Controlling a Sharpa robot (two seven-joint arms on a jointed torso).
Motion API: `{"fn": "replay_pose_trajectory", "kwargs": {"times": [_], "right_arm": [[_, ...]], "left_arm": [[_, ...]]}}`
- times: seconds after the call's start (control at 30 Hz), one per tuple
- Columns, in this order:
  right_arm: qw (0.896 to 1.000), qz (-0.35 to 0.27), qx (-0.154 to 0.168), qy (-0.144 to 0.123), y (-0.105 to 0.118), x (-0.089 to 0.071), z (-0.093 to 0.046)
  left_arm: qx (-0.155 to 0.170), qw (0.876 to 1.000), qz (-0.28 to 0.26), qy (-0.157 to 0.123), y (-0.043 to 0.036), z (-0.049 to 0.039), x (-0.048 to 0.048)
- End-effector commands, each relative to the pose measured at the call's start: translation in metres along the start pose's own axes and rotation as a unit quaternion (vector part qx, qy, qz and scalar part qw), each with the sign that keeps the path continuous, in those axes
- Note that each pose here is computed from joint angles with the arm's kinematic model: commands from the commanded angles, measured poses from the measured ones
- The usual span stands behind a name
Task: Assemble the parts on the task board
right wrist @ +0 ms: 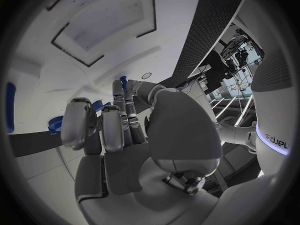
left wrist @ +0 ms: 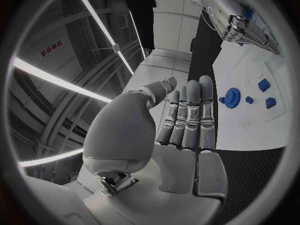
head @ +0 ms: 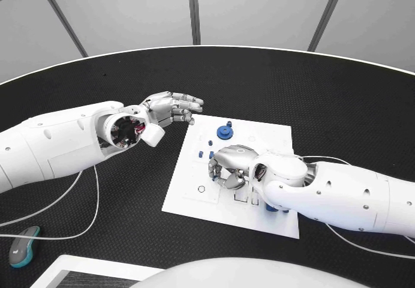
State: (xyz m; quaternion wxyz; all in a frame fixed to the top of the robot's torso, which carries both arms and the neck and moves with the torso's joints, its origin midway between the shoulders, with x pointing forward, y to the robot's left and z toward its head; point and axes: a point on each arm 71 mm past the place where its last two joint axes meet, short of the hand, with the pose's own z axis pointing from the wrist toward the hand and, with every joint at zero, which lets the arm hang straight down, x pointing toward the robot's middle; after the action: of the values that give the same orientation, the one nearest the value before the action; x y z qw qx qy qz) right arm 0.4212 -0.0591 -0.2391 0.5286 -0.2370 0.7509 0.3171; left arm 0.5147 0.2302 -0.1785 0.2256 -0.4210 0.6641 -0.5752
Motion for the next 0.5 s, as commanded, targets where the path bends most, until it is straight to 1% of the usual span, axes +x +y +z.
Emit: {"fn": "replay_pose_trajectory", "kwargs": {"times": [0.03,0.23,0.5], "right_arm": [[1.000,0.001,0.000,0.006,0.0000,0.0010,0.0004],[1.000,0.002,-0.001,0.008,0.0002,0.0012,0.0009],[1.000,0.005,-0.002,-0.009,-0.0006,-0.0010,0.0013]], "left_arm": [[0.000,1.000,0.000,0.000,0.0000,-0.0001,-0.0002],[-0.001,1.000,0.000,0.000,-0.0001,-0.0002,-0.0001],[-0.002,1.000,0.000,0.000,-0.0001,-0.0001,-0.0003]]}}
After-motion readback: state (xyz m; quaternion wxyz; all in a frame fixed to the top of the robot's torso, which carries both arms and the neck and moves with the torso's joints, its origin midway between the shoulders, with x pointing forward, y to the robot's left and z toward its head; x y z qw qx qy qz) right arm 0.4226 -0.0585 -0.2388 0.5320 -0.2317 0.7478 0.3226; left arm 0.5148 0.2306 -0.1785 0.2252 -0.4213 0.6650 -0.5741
